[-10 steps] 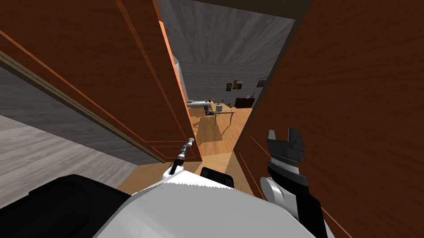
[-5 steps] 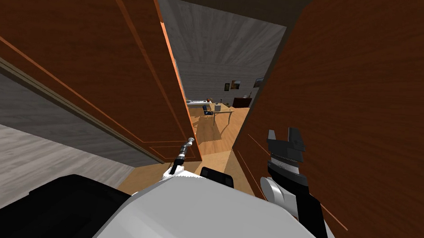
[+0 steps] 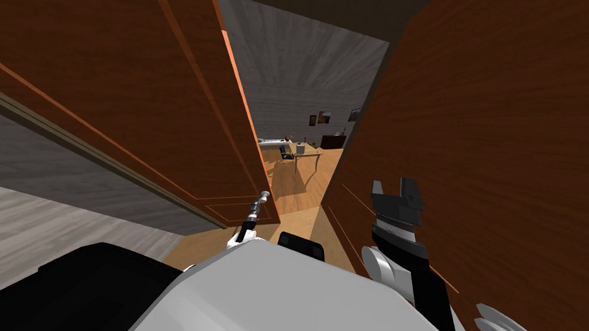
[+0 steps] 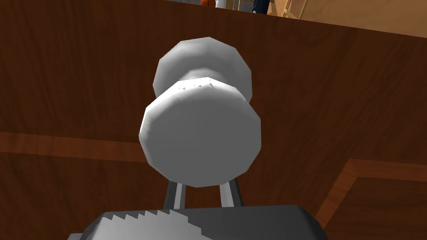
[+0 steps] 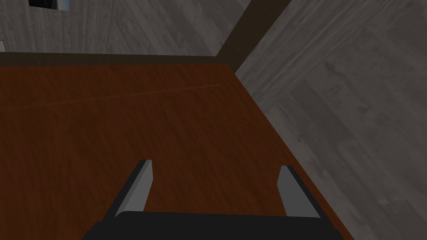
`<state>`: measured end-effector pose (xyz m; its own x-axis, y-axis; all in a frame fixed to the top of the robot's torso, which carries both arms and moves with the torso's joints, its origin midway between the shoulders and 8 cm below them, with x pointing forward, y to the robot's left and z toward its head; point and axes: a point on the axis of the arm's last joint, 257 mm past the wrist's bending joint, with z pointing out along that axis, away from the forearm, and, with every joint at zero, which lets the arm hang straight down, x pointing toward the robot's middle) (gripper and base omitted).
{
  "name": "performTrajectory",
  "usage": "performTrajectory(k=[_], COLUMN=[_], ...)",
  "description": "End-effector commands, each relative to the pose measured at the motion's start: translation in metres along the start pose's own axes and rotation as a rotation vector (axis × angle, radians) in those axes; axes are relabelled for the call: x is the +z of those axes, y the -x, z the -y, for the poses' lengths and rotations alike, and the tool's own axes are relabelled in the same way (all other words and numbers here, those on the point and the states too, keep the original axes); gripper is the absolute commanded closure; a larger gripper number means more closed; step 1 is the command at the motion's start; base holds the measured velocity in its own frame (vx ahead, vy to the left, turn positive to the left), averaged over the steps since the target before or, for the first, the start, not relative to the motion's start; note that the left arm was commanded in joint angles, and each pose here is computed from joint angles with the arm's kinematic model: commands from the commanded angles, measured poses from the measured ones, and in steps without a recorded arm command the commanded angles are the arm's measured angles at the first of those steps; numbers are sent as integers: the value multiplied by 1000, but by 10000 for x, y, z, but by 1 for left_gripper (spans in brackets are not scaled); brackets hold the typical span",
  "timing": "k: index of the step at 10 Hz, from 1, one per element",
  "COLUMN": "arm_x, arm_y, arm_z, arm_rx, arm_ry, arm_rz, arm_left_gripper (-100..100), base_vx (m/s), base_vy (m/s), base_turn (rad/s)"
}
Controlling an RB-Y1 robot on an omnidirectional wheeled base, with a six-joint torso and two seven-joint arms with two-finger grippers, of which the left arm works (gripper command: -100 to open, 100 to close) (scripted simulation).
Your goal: Pull the door open
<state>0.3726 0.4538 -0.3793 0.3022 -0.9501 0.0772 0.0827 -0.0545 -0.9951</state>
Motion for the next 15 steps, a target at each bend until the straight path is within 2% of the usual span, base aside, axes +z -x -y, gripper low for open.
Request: performTrajectory(k=[1, 3, 5, 7, 8, 9, 10, 11, 15], arm_x=[70, 88, 97, 97, 105, 105, 113, 11, 28], arm_y=[-122, -99, -88, -88, -78, -78, -67, 25, -58], arm_z=[71, 67, 65, 65, 61, 61, 57, -59, -69], arm_rx=[-46, -141, -201, -214, -270, -270, -326, -342, -498], arm_ry=[-25, -25, -25, -25, -26, -26, -27, 6, -2], arm_rz=[-16, 3, 12, 12, 20, 20, 29, 58, 69], arm_left_gripper=[100, 100, 100, 100, 100, 100, 100, -100, -100], base_vx=[-45, -68, -69, -38, -46, -41, -57, -62, -77], base_vy=[11, 19, 17, 2, -1, 15, 20, 35, -16], base_turn=[-46, -115, -67, -34, -73, -40, -94, -30, -36])
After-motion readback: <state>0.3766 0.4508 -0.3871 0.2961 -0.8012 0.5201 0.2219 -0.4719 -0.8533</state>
